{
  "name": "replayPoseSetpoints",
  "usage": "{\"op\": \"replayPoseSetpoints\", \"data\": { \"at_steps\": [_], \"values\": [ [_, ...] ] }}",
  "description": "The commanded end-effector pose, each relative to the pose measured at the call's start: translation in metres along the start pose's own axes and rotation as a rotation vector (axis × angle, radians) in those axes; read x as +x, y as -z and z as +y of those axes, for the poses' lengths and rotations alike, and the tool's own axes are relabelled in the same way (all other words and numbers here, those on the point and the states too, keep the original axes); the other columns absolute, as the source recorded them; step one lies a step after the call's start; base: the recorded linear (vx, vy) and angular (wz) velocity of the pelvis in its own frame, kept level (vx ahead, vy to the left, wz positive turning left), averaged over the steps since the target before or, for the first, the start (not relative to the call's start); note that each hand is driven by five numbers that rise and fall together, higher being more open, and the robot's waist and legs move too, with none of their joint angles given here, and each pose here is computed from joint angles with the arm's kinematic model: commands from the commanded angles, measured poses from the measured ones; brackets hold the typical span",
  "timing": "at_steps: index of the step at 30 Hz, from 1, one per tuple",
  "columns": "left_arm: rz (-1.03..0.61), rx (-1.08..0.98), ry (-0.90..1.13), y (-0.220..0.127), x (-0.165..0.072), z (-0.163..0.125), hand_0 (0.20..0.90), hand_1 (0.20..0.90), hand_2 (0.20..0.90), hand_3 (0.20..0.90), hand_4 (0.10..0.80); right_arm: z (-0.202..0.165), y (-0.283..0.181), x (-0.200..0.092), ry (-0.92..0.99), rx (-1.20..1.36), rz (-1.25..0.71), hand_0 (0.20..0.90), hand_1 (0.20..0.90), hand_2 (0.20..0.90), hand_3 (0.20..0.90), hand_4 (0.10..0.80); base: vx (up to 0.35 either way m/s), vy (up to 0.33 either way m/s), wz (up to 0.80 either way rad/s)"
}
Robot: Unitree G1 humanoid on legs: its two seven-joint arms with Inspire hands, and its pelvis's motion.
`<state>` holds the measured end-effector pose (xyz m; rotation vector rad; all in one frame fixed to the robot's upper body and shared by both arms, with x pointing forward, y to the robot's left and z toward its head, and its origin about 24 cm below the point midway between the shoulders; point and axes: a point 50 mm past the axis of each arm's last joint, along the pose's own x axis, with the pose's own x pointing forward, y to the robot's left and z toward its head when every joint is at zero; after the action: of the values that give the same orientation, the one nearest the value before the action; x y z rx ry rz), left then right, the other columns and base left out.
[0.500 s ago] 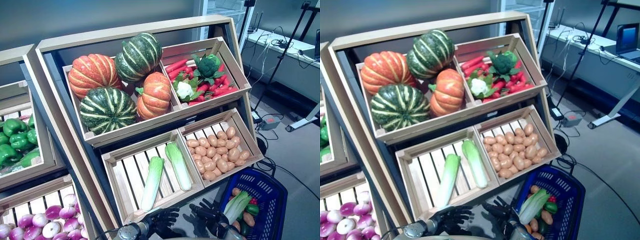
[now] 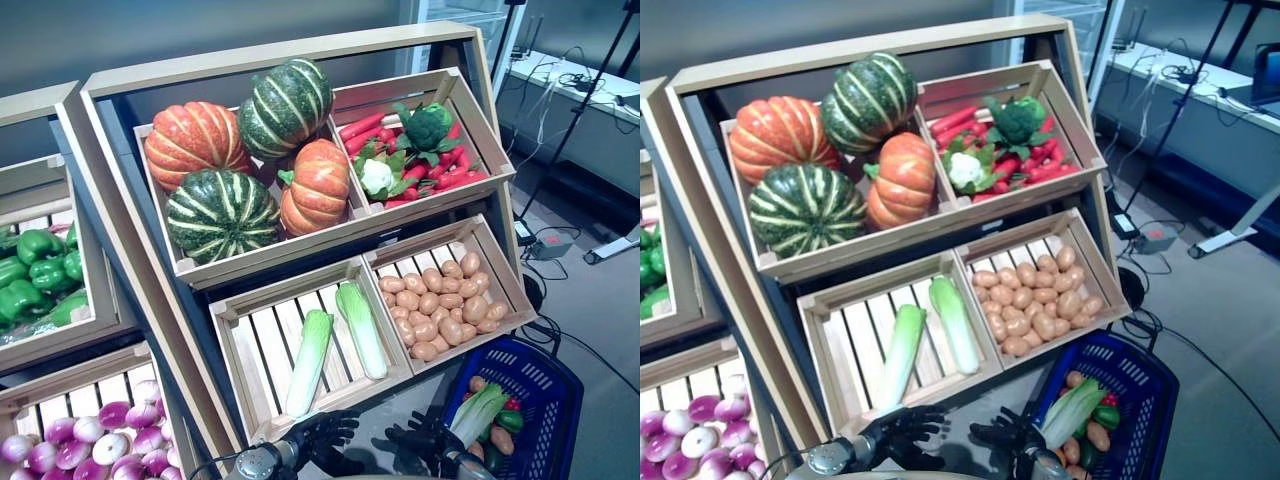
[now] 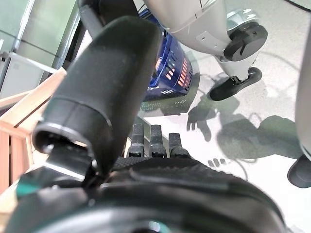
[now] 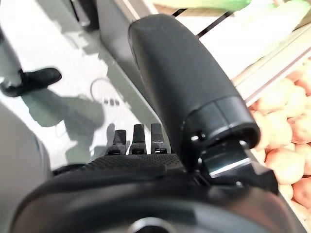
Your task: Put vegetables into the basket
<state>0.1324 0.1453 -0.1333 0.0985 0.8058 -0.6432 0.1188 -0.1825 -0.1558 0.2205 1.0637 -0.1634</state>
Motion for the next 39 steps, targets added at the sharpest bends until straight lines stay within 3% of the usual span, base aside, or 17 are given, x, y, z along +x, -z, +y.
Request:
{"op": "replayPoseSetpoints", "data": {
  "at_steps": [1,6,8,11,15,17,19,24,30,34,39],
  "values": [
    [-0.341,0.085,-0.091,-0.080,0.008,0.030,0.900,0.900,0.900,0.900,0.800,0.021,-0.048,0.009,0.001,-0.050,-0.146,0.900,0.900,0.900,0.900,0.800,0.000,0.000,0.00],
    [-0.548,0.058,-0.165,-0.115,-0.008,0.043,0.900,0.900,0.900,0.900,0.800,0.013,-0.045,0.007,0.042,0.009,-0.141,0.900,0.900,0.900,0.900,0.800,0.000,0.000,0.00],
    [-0.732,0.088,-0.235,-0.152,-0.032,0.058,0.900,0.900,0.900,0.900,0.800,0.008,-0.046,0.005,0.059,0.039,-0.164,0.900,0.900,0.900,0.900,0.800,0.000,0.000,0.00],
    [-0.813,0.121,-0.302,-0.168,-0.045,0.064,0.900,0.900,0.900,0.900,0.800,0.008,-0.049,0.003,0.064,0.048,-0.186,0.900,0.900,0.900,0.900,0.800,0.006,0.000,0.06],
    [-0.942,0.310,-0.599,-0.197,-0.078,0.081,0.900,0.900,0.900,0.900,0.800,0.005,-0.047,0.000,0.051,0.053,-0.203,0.900,0.900,0.900,0.900,0.800,0.009,0.000,0.00],
    [-0.997,0.439,-0.862,-0.210,-0.098,0.093,0.900,0.900,0.900,0.900,0.800,0.004,-0.041,-0.001,0.046,0.057,-0.191,0.900,0.900,0.900,0.900,0.800,0.042,0.005,0.04],
    [-0.973,0.485,-0.996,-0.211,-0.103,0.100,0.900,0.900,0.900,0.900,0.800,0.004,-0.036,-0.001,0.048,0.069,-0.178,0.900,0.900,0.900,0.900,0.800,0.053,-0.003,0.06],
    [-0.924,0.582,-1.187,-0.208,-0.102,0.107,0.900,0.900,0.900,0.900,0.800,0.004,-0.026,-0.002,0.037,0.099,-0.159,0.900,0.900,0.900,0.900,0.800,0.063,-0.008,0.02],
    [-0.764,0.607,-1.297,-0.204,-0.080,0.118,0.900,0.900,0.900,0.900,0.800,0.014,-0.042,-0.001,-0.025,0.118,-0.208,0.900,0.900,0.900,0.900,0.800,-0.102,0.000,-0.07],
    [-0.712,0.460,-1.307,-0.220,-0.063,0.125,0.900,0.900,0.900,0.900,0.800,0.022,-0.074,0.000,-0.083,0.120,-0.290,0.900,0.900,0.900,0.900,0.800,-0.280,-0.004,-0.18],
    [-0.763,0.372,-1.296,-0.241,-0.062,0.129,0.900,0.900,0.900,0.900,0.800,0.026,-0.100,-0.001,-0.134,0.112,-0.356,0.900,0.900,0.900,0.900,0.800,-0.237,0.025,-0.01]
  ]
}}
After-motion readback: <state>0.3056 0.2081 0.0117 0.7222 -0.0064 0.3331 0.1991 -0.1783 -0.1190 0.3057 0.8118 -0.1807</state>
